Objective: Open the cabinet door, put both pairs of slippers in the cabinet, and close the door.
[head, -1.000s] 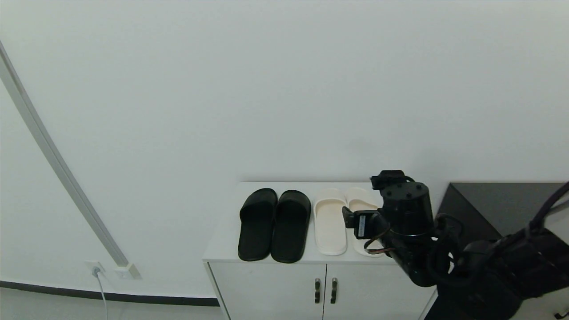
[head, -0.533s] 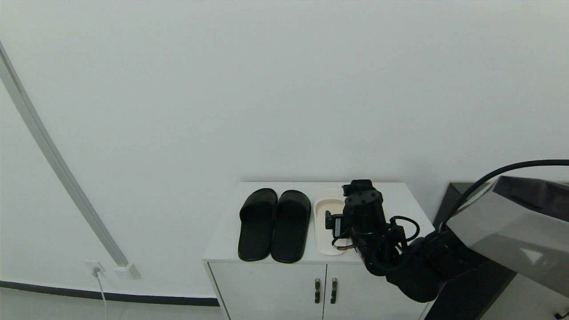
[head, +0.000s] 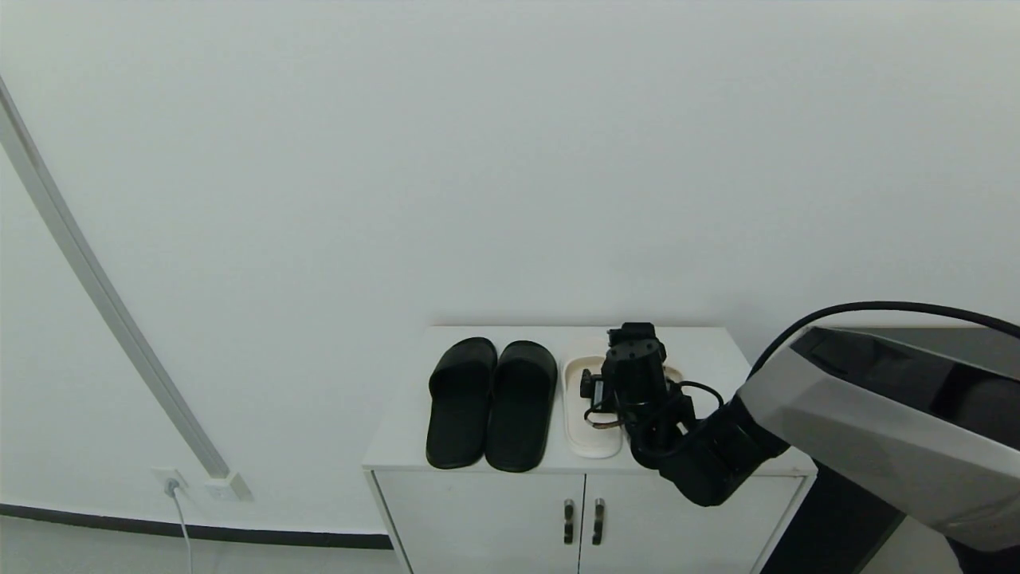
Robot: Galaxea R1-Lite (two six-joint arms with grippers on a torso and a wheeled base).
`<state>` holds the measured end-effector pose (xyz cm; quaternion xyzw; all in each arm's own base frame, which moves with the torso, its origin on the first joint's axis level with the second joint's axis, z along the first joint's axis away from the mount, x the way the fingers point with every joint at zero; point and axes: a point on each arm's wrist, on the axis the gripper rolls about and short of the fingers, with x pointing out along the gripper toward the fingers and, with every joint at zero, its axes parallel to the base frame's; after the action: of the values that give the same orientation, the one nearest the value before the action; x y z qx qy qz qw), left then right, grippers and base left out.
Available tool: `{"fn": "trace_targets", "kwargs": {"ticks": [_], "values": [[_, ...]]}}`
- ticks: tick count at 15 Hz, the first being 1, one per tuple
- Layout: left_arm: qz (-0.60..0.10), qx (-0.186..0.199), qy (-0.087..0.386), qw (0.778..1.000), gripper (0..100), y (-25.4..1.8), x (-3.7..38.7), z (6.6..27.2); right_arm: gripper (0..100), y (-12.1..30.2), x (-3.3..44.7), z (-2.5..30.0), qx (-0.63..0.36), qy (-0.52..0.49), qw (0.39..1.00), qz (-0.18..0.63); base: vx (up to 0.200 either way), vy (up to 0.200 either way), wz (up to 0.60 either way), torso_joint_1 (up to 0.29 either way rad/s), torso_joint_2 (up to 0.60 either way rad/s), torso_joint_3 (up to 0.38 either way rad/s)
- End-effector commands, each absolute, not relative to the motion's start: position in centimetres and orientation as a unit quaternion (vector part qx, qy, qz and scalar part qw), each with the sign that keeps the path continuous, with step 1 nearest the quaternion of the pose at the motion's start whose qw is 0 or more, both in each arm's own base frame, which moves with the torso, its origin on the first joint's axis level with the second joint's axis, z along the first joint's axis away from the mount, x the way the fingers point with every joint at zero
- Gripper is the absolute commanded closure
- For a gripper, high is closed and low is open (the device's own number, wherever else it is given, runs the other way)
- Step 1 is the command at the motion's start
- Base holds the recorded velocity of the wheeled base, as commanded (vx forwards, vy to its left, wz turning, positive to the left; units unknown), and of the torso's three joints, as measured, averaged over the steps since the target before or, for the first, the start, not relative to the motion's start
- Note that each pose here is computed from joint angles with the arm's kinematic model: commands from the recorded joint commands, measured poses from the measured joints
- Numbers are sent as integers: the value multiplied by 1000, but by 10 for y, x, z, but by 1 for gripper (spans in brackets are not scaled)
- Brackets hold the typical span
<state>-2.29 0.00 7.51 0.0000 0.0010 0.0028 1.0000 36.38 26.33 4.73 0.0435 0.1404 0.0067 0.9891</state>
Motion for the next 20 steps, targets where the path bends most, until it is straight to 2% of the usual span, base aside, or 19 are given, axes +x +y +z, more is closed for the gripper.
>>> {"fn": "trace_targets", "kwargs": {"ticks": [1,6,7,13,16,18,20], "values": [[3,0,2,1000,100,0,-23,75,0,262,381,38,47,136,990,-2,0,0,0,0,0,0],[3,0,2,1000,100,0,-23,75,0,260,397,39,44,130,990,-10,0,0,0,0,0,0],[3,0,2,1000,100,0,-23,75,100,260,398,37,43,132,990,-11,0,0,0,0,0,0],[4,-1,2,1000,100,0,-23,75,100,260,396,39,40,130,991,-12,0,0,0,0,0,0],[4,-1,2,1000,100,0,-23,75,100,251,379,66,44,116,992,-6,0,0,0,0,0,0],[4,0,2,1000,100,0,-23,75,100,241,352,93,28,101,994,11,0,0,0,0,0,0],[4,0,2,1000,100,0,-23,75,100,228,316,121,12,82,994,67,0,0,0,0,0,0]]}}
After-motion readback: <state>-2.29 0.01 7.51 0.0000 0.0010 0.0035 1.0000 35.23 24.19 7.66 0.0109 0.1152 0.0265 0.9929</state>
